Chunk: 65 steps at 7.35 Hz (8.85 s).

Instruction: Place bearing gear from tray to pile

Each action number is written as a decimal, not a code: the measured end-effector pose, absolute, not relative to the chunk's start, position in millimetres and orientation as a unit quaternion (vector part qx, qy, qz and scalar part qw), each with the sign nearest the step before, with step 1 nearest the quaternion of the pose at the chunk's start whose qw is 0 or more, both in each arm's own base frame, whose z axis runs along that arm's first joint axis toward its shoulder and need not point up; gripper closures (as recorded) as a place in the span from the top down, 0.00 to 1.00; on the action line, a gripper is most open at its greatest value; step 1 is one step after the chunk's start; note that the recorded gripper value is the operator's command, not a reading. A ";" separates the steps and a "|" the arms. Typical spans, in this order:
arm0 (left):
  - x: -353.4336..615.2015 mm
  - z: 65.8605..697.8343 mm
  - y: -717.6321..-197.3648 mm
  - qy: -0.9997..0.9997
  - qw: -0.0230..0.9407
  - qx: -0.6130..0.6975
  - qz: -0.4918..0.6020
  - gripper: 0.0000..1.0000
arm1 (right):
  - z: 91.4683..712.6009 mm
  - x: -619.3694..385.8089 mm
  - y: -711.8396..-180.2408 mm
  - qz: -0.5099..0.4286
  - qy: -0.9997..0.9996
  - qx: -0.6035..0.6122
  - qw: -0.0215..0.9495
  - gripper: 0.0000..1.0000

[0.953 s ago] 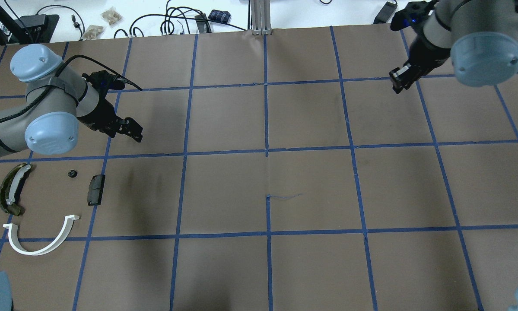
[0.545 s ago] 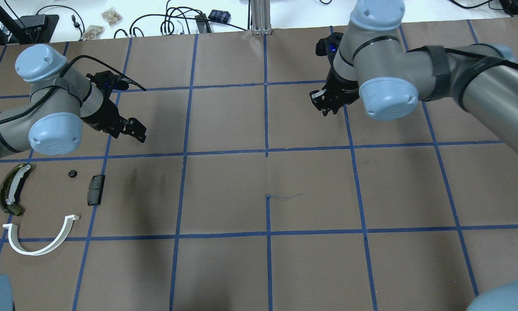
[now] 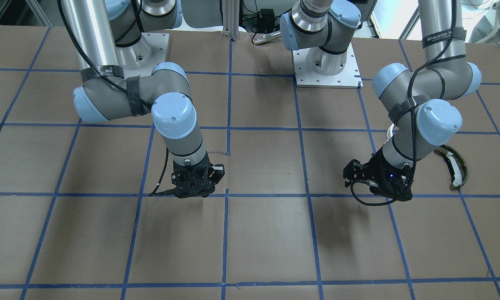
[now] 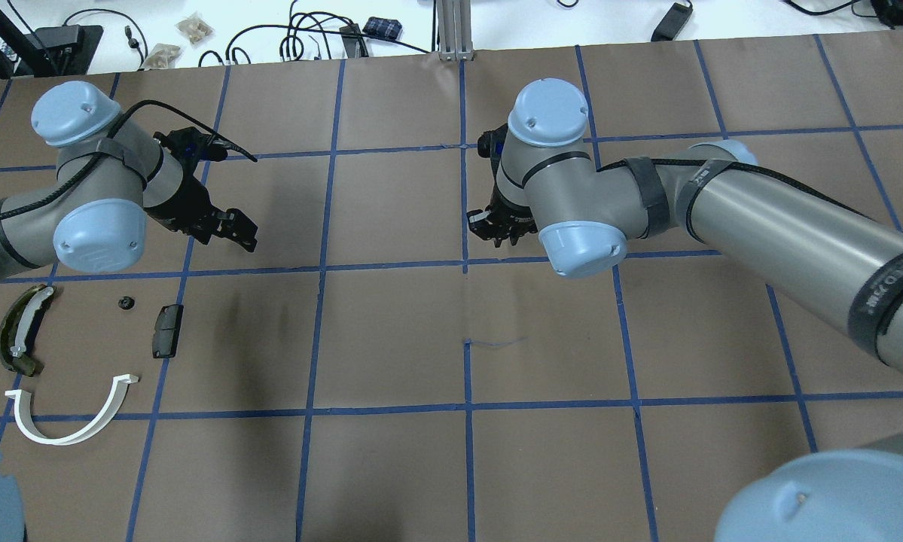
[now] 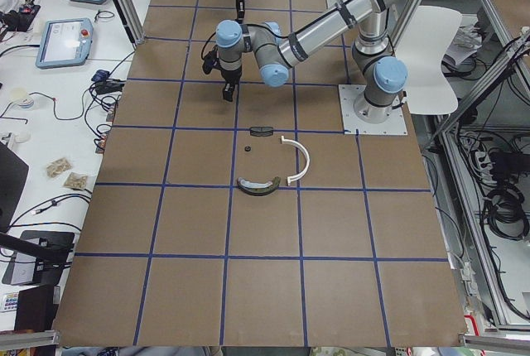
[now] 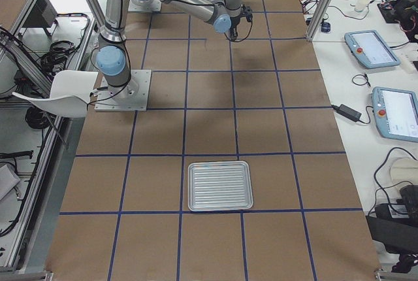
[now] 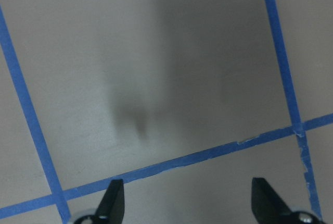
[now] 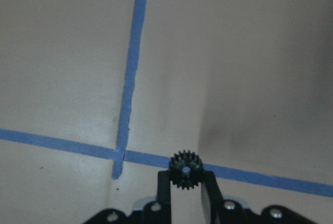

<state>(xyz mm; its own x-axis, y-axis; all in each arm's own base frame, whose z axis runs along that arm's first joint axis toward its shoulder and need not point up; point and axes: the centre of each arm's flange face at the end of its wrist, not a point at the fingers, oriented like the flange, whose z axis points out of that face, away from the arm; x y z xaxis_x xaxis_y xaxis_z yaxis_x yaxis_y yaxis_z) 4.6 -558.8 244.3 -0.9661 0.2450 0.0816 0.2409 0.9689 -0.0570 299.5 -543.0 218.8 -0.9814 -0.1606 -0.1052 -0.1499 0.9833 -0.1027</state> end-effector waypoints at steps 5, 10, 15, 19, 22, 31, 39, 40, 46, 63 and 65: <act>-41.2 261.9 -557.6 -0.989 0.033 -0.142 0.038 0.88 | 252.7 300.4 -556.8 -0.096 0.990 -0.066 0.073 1.00; -222.0 271.7 -548.8 -0.997 0.045 -0.046 0.039 0.92 | 466.5 144.3 -549.8 -0.117 0.992 0.040 0.010 1.00; -386.6 211.0 -537.3 -0.998 0.060 0.011 0.029 0.84 | 503.0 141.5 -518.6 -0.039 0.998 0.042 -0.004 1.00; -380.9 186.6 -546.0 -0.999 0.005 0.016 0.037 0.69 | 499.5 137.9 -521.1 -0.040 0.998 0.042 -0.007 1.00; -381.7 175.7 -549.0 -0.999 0.001 0.021 0.031 0.32 | 500.5 138.4 -529.3 -0.055 0.998 0.040 -0.004 1.00; -244.4 270.4 -576.0 -0.999 -0.019 -0.038 0.008 0.02 | 495.9 142.9 -532.4 -0.051 0.998 0.022 0.007 1.00; 154.8 241.2 -497.6 -0.992 0.011 -0.116 -0.051 0.01 | 495.9 144.0 -532.1 -0.051 0.998 0.024 0.006 1.00; 163.4 234.9 -495.3 -0.993 0.007 -0.111 -0.047 0.01 | 495.3 144.3 -531.8 -0.051 0.998 0.024 0.006 1.00; 170.9 202.5 -489.9 -0.994 0.001 -0.104 -0.044 0.40 | 494.8 145.1 -531.1 -0.050 0.998 0.023 0.007 1.00; -155.1 502.0 -505.6 -0.999 -0.015 -0.041 0.021 0.82 | 492.2 145.6 -530.8 -0.048 0.999 0.023 0.005 1.00; -153.3 508.9 -498.6 -0.999 0.005 -0.037 0.022 0.85 | 491.5 145.1 -531.2 -0.047 0.999 0.022 0.002 1.00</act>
<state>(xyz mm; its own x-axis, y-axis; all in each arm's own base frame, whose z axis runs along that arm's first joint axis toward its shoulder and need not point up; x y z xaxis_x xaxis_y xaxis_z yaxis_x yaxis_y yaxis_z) -153.3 -498.6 508.9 -0.9972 0.0744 0.0083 0.0739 0.9962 -0.0450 145.1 -531.2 491.5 -0.9990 0.0436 -0.0066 0.0440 0.9946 -0.0937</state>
